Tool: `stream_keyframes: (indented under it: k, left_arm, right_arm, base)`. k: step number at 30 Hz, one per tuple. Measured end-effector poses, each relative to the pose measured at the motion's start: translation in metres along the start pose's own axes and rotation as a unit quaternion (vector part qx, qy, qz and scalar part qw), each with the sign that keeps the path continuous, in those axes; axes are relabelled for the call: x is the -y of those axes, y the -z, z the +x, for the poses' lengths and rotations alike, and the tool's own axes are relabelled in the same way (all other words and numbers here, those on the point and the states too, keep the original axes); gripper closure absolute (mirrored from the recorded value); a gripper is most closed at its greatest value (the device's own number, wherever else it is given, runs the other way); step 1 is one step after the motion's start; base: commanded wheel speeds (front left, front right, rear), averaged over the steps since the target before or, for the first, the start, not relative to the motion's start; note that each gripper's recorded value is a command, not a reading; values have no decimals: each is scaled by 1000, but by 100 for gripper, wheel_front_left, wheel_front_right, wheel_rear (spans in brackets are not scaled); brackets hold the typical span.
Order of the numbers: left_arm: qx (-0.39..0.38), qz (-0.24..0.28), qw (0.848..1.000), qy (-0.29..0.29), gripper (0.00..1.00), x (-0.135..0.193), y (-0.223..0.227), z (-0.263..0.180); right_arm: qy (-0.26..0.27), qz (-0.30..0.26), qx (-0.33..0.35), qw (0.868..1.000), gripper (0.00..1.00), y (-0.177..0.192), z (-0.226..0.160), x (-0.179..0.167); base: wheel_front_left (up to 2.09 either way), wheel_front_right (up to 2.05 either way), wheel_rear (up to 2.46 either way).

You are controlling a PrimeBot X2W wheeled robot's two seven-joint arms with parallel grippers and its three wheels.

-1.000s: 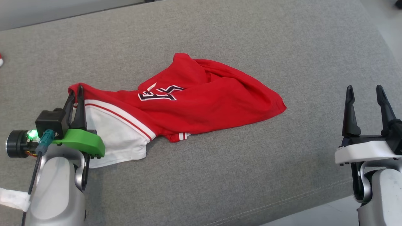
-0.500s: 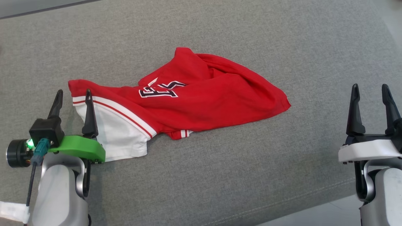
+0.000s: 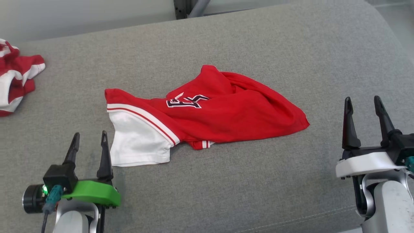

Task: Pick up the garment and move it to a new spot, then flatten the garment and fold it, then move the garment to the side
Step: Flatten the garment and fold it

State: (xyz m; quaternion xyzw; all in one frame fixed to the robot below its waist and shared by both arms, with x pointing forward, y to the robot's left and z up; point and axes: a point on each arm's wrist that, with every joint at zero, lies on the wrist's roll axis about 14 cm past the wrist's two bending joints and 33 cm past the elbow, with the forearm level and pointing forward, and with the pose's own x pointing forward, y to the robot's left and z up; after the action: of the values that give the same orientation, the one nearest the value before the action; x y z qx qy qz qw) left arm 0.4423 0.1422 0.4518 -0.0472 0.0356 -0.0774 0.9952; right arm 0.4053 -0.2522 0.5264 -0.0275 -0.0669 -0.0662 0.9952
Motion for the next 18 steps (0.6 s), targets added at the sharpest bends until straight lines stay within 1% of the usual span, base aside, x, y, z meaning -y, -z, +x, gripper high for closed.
stream_keyframes:
  k: [11, 18]
  left_arm:
    - [29, -13, 999, -35, 0, -8, -20, -56]
    - [43, -36, 997, -53, 0, -10, -28, -73]
  right_arm:
    - [-54, 29, 18, 998, 0, -16, -21, -38]
    - [-85, 45, 27, 995, 0, -24, -27, -59]
  base:
    - [0, 0, 0]
    - [0, 0, 0]
